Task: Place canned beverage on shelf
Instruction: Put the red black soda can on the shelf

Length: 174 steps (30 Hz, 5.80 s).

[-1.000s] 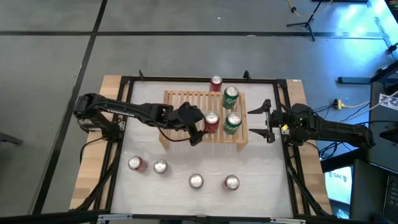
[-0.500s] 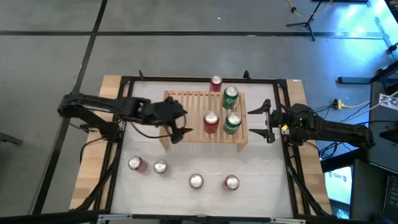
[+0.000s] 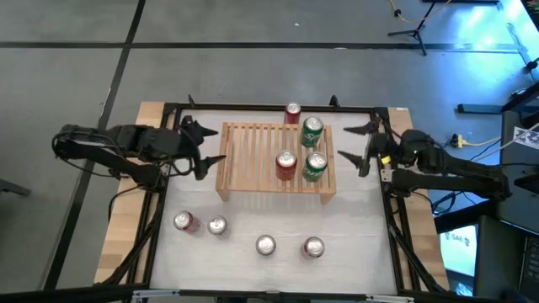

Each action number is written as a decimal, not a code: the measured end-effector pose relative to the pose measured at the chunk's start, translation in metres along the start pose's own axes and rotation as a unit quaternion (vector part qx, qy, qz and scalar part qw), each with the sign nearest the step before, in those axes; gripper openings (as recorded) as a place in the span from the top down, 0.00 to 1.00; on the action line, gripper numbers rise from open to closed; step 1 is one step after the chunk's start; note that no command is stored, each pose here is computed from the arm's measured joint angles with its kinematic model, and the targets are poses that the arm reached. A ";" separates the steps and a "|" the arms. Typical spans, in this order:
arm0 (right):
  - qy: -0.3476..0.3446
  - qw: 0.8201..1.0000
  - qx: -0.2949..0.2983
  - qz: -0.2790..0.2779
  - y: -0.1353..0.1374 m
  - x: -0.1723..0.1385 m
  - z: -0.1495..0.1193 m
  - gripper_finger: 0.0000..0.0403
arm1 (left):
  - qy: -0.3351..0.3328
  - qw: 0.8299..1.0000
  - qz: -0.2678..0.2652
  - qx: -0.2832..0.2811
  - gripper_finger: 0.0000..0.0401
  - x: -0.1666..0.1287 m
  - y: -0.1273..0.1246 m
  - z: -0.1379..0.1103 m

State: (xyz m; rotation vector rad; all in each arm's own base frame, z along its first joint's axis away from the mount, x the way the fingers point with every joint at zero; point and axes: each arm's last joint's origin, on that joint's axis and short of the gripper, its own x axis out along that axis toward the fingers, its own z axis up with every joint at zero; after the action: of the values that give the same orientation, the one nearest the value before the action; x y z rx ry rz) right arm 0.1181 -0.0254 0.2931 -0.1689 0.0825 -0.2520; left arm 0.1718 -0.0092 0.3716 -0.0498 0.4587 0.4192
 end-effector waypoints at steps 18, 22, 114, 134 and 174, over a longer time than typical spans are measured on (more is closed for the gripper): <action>0.121 0.986 0.039 -0.109 -0.134 0.059 0.046 0.12 | -0.051 0.998 -0.010 -0.031 0.07 0.019 0.001 -0.051; 0.130 0.982 0.056 -0.127 -0.171 0.068 0.039 0.12 | -0.064 0.997 -0.013 -0.038 0.07 0.019 0.001 -0.048; 0.187 0.970 0.034 0.154 -0.216 0.208 -0.085 0.12 | -0.078 0.994 0.040 -0.060 0.07 0.019 0.004 -0.047; 0.237 0.964 -0.002 0.123 -0.203 0.218 -0.082 0.12 | -0.078 0.994 0.040 -0.060 0.07 0.018 0.004 -0.047; 0.342 0.931 0.005 0.125 -0.187 0.233 -0.089 0.12 | -0.078 0.994 0.039 -0.060 0.07 0.019 0.004 -0.047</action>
State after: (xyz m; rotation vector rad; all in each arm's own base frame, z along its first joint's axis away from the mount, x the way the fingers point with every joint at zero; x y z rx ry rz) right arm 0.2886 -0.2769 0.2251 -0.0521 0.7920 -0.0454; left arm 0.1657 -0.0055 0.3213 -0.1141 0.2826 0.5237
